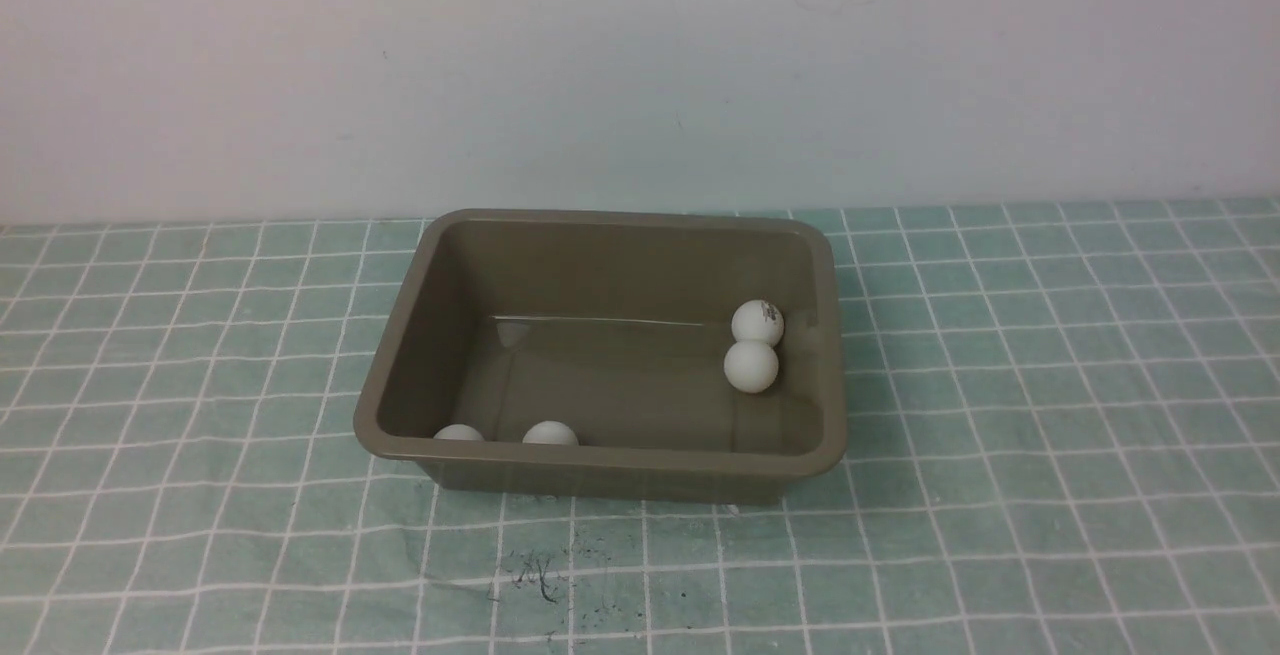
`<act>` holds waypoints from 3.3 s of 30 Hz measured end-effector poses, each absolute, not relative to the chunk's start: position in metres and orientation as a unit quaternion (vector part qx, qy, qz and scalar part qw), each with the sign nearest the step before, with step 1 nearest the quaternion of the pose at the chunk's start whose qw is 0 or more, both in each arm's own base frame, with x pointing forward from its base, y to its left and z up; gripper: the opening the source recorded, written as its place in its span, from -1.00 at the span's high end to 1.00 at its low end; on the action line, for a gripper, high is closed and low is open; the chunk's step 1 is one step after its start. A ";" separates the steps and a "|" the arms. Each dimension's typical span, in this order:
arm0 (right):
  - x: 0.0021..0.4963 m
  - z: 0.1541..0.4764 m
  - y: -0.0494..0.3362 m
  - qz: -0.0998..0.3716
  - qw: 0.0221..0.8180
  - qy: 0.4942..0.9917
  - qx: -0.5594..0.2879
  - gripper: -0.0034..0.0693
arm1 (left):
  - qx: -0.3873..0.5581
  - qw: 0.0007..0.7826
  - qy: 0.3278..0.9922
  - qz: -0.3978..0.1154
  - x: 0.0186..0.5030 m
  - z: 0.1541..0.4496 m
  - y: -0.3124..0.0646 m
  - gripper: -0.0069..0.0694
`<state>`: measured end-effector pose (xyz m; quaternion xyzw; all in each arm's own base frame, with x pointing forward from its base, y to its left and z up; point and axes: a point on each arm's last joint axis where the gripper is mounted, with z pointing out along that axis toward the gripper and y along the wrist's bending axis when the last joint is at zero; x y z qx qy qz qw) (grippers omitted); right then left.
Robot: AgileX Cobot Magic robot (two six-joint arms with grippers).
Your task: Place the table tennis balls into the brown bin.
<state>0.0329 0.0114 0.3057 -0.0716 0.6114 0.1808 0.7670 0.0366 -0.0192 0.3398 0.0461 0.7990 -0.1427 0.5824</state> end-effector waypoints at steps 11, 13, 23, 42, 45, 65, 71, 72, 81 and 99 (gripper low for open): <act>0.033 0.306 0.011 0.181 0.767 0.611 -0.072 0.94 | 0.057 0.560 0.811 -0.162 0.020 0.333 -0.021 0.83; 0.033 0.306 0.011 0.181 0.767 0.611 -0.072 0.94 | 0.060 0.565 0.807 -0.159 0.021 0.333 -0.021 0.83; 0.033 0.306 0.011 0.181 0.767 0.611 -0.072 0.94 | 0.026 0.669 0.742 -0.033 0.055 0.268 -0.006 0.83; 0.033 0.306 0.011 0.181 0.767 0.611 -0.072 0.94 | 0.010 0.596 0.803 0.015 0.053 0.172 0.000 0.83; 0.033 0.306 0.011 0.181 0.767 0.612 -0.072 0.94 | 0.010 0.596 0.803 0.015 0.053 0.172 0.000 0.83; 0.032 0.294 0.009 0.155 0.756 0.632 -0.072 0.94 | 0.010 0.595 0.803 0.015 0.053 0.172 0.000 0.83; 0.049 0.222 0.004 0.050 0.669 0.740 -0.039 0.94 | 0.010 0.595 0.803 0.015 0.053 0.172 0.000 0.83; 0.051 0.207 0.003 0.034 0.649 0.759 -0.031 0.94 | 0.010 0.595 0.803 0.015 0.053 0.172 0.000 0.83; 0.054 0.182 -0.002 -0.002 0.630 0.777 -0.003 0.95 | 0.010 0.595 0.804 0.014 0.053 0.172 0.000 0.83; 0.054 0.181 -0.002 -0.002 0.630 0.776 -0.003 0.95 | 0.010 0.595 0.804 0.014 0.053 0.172 0.000 0.83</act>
